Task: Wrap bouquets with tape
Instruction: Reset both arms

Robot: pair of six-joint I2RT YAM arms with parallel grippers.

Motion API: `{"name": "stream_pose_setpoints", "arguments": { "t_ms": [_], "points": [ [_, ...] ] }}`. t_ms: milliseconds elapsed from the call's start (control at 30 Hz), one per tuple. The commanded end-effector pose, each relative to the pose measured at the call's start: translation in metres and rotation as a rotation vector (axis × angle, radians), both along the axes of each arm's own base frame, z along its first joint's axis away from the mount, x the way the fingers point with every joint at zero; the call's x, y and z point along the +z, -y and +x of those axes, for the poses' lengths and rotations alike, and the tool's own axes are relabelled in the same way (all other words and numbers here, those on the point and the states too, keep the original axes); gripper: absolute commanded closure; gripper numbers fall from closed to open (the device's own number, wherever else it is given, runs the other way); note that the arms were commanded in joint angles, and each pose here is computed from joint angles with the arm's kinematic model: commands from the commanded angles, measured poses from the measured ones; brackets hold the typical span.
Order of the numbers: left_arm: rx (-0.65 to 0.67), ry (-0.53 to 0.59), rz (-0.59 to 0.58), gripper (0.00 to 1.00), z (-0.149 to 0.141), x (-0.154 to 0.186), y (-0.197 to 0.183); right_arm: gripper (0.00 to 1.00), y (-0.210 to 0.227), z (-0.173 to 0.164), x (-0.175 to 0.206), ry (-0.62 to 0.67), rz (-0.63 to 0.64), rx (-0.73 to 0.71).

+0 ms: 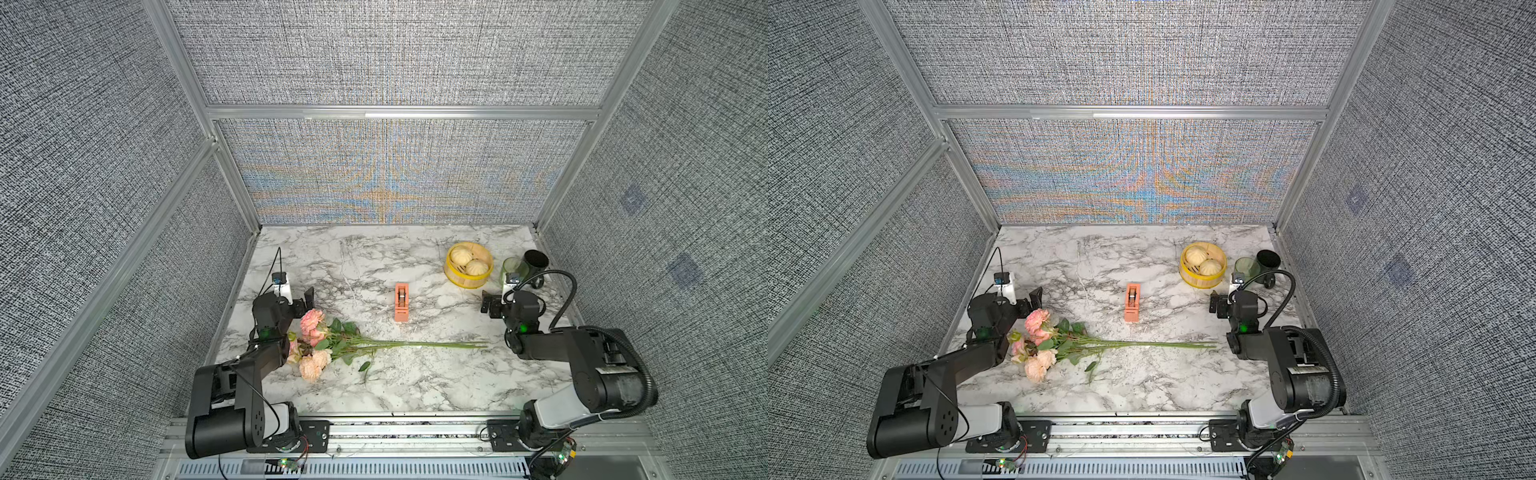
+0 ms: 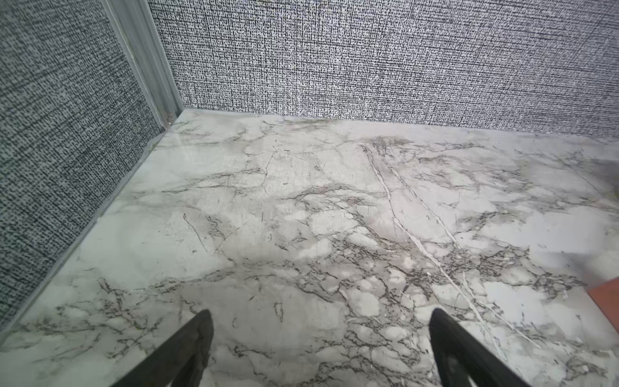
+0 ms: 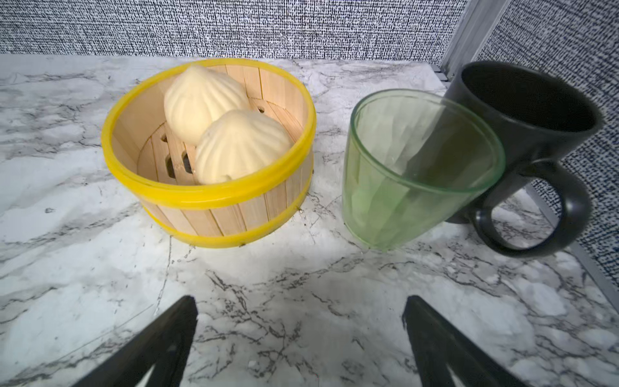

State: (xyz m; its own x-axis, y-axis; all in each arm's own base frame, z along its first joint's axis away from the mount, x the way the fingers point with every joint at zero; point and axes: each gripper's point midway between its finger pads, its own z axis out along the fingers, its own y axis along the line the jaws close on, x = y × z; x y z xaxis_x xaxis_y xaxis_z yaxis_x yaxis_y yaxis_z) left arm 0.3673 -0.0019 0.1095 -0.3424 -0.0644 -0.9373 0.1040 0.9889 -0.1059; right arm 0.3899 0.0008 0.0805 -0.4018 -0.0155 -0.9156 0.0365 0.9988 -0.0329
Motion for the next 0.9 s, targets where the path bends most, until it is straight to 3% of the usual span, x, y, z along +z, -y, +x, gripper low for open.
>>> {"name": "stream_pose_setpoints", "arguments": {
  "t_ms": [0, 67, 167, 233, 867],
  "points": [
    [-0.011, 0.134, 0.013, 0.00, 0.002, 0.002, 0.005, 0.01, 0.002, 0.004, 0.010, 0.038, -0.010, -0.014],
    [-0.040, 0.233, -0.011, 0.00, 0.007, 0.006, 0.009, 0.01, 0.003, 0.004, 0.009, 0.036, -0.009, -0.014],
    [0.021, 0.152, -0.029, 0.00, 0.008, 0.001, -0.002, 0.01, 0.002, 0.004, 0.009, 0.036, -0.010, -0.013],
    [-0.020, 0.112, -0.022, 0.00, 0.015, -0.002, 0.004, 0.01, 0.002, 0.004, 0.010, 0.038, -0.010, -0.015],
    [0.000, 0.073, 0.020, 0.00, 0.027, -0.006, 0.005, 0.01, 0.002, 0.004, 0.009, 0.037, -0.011, -0.015]
  ]
}}
